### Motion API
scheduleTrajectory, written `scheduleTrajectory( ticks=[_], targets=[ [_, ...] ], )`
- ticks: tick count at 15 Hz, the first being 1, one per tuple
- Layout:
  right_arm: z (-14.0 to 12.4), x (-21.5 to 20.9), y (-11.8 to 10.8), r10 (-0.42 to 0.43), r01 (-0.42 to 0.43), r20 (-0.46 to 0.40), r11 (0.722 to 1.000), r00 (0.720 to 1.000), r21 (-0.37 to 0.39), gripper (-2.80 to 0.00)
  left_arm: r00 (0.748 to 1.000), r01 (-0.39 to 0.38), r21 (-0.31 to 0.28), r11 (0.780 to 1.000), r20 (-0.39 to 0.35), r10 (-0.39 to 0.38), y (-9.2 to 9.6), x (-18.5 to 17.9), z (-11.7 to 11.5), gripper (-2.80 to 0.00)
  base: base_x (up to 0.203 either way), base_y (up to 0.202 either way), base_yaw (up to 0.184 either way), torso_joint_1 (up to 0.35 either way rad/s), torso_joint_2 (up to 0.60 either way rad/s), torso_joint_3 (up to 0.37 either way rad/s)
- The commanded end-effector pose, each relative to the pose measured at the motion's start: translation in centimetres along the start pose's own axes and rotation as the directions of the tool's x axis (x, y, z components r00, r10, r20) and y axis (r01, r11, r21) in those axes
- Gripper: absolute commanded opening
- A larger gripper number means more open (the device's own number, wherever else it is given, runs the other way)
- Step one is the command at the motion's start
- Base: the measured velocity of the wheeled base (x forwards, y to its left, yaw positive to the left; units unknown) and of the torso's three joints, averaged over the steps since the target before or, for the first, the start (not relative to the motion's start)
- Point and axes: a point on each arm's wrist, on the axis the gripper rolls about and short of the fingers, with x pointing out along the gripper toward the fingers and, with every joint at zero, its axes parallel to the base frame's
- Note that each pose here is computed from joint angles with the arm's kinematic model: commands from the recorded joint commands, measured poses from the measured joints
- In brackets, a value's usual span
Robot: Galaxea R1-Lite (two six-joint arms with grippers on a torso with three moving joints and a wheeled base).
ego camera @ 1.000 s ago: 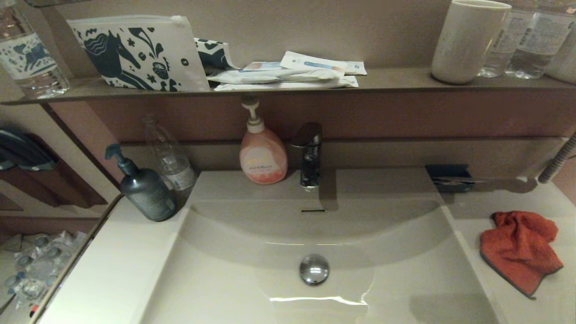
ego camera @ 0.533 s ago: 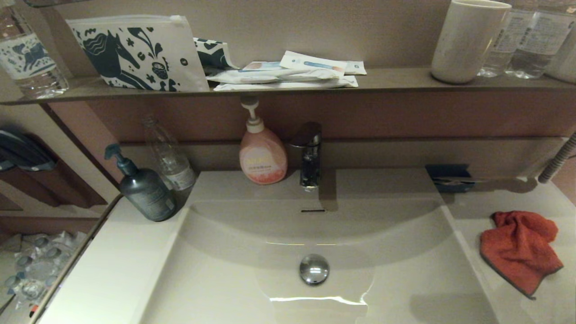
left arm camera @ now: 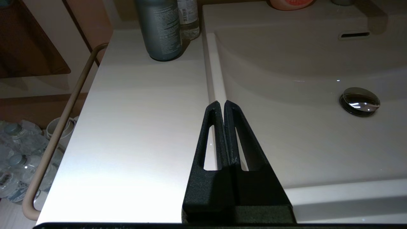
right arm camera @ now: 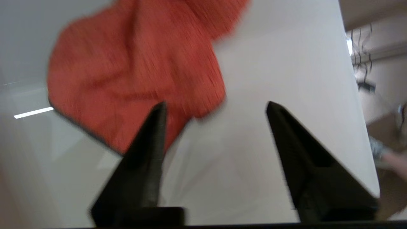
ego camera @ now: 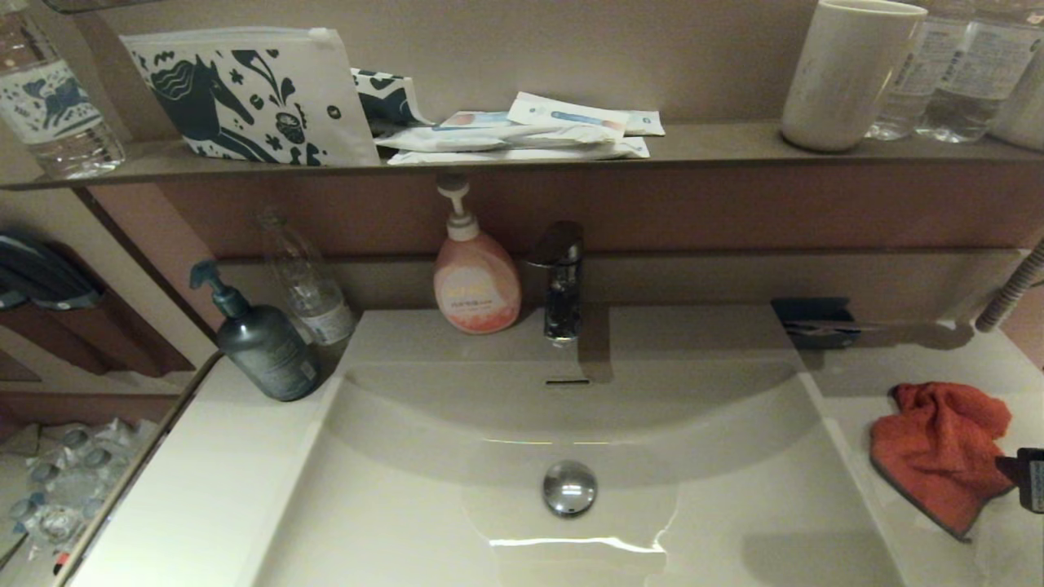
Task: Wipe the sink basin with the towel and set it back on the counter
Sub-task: Pick up the cloth
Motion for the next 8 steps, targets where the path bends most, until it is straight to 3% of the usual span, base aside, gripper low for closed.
scheduleTrajectory(
  ticks=[1,4,8],
  targets=[
    [0.0,1.8,0.4,0.01,-0.011,-0.03,1.0,0.999,-0.027,0.0,1.0,0.0,0.001,1.0,-0.001,0.0,0.0,0.0,0.0,-2.8,0.0,0.0,0.0,0.0,0.0,0.0],
    [0.8,3.7,0.9,0.077,-0.074,0.033,0.993,0.996,-0.087,0.0,1.0,0.0,0.001,1.0,-0.001,0.0,0.0,0.0,0.0,-2.8,0.0,0.0,0.0,0.0,0.0,0.0],
    [0.4,5.5,0.9,0.152,-0.153,-0.013,0.982,0.988,-0.114,0.0,1.0,0.0,0.001,1.0,-0.001,0.0,0.0,0.0,0.0,-2.8,0.0,0.0,0.0,0.0,0.0,0.0]
  ],
)
